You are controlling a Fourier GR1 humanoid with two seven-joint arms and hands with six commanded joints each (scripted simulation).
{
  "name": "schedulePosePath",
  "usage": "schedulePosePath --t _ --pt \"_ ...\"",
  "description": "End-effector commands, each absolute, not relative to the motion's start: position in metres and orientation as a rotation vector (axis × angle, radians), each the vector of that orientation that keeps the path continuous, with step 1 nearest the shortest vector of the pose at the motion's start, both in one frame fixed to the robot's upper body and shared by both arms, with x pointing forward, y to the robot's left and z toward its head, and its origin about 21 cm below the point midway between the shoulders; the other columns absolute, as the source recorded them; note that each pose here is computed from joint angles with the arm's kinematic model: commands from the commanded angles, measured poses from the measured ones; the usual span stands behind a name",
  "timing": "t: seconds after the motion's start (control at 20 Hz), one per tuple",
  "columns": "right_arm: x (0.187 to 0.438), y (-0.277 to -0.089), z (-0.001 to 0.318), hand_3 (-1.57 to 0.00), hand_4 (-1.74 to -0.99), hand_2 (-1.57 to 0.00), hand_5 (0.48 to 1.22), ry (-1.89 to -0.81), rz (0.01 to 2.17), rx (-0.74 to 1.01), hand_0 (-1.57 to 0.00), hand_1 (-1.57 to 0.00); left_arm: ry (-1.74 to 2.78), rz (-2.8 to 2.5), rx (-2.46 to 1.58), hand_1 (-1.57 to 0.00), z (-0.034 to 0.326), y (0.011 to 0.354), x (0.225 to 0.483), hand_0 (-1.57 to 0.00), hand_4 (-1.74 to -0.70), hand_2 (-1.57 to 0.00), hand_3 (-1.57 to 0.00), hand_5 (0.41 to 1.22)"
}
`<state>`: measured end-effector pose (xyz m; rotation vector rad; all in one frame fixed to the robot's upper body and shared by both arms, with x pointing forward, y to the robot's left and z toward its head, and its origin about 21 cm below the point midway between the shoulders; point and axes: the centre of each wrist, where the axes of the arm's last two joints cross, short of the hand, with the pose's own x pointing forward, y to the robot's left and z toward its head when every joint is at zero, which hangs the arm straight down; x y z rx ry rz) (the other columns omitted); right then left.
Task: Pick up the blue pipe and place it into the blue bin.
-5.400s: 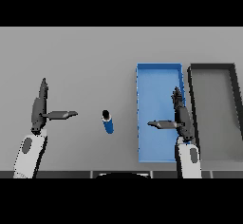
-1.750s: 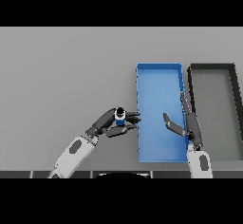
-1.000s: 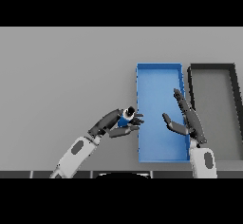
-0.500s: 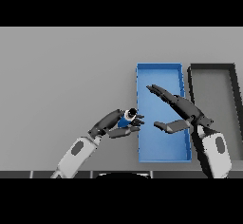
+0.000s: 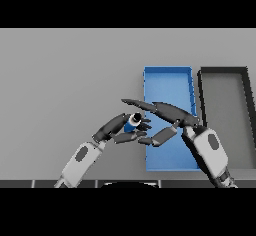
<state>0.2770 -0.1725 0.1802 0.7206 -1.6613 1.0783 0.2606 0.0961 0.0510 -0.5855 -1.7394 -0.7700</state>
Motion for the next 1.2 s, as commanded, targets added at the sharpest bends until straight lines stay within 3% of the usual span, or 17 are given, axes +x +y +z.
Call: schedulePosePath --t 0.0,0.25,0.4,0.5,0.65,0.8,0.85,1.0,1.15 --pt "0.278 -0.165 0.182 0.0 -1.242 -0.05 0.551 -1.658 1.104 0.72 0.0 0.0 -1.727 -0.766 -0.598 -1.57 0.05 0.097 0.26 -1.57 -1.46 -1.57 -1.57 1.221" --pt "0.289 -0.144 0.192 0.0 -1.186 -0.08 0.521 -1.629 1.19 0.716 -0.02 -0.03 -1.693 -0.774 -0.585 -1.57 0.048 0.098 0.26 -1.57 -1.47 -1.57 -1.57 1.221" --pt "0.297 -0.13 0.194 -0.04 -1.204 -0.17 0.497 -1.61 1.236 0.728 -0.07 -0.11 -1.69 -0.774 -0.567 -1.57 0.05 0.093 0.259 -1.57 -1.47 -1.57 -1.57 1.221" --pt "0.301 -0.122 0.195 -0.24 -1.278 -0.38 0.485 -1.605 1.26 0.741 -0.32 -0.36 -1.692 -0.777 -0.574 -1.57 0.05 0.097 0.26 -1.57 -1.52 -1.57 -1.57 1.221" --pt "0.297 -0.114 0.194 -0.76 -1.467 -0.91 0.518 -1.607 1.264 0.78 -0.88 -0.88 -1.634 -0.804 -0.525 -1.57 0.049 0.098 0.259 -1.57 -1.62 -1.57 -1.57 1.221" --pt "0.298 -0.109 0.192 -1.02 -1.581 -1.23 0.65 -1.586 1.226 0.824 -1.22 -1.22 -1.658 -0.76 -0.586 -1.57 0.05 0.096 0.26 -1.57 -1.68 -1.57 -1.52 1.221" --pt "0.297 -0.108 0.19 -1.1 -1.606 -1.3 0.765 -1.583 1.21 0.845 -1.29 -1.29 -1.671 -0.742 -0.609 -1.57 0.049 0.099 0.261 -1.57 -1.69 -1.57 -1.53 1.221" --pt "0.293 -0.106 0.189 -1.3 -1.665 -1.43 0.987 -1.606 1.227 0.848 -1.43 -1.43 -1.676 -0.731 -0.631 -1.57 0.049 0.098 0.26 -1.57 -1.71 -1.57 -1.46 1.221" --pt "0.291 -0.104 0.187 -1.43 -1.702 -1.5 1.101 -1.649 1.229 0.87 -1.5 -1.5 -1.681 -0.745 -0.62 -1.57 0.052 0.098 0.262 -1.57 -1.73 -1.57 -1.44 1.221"
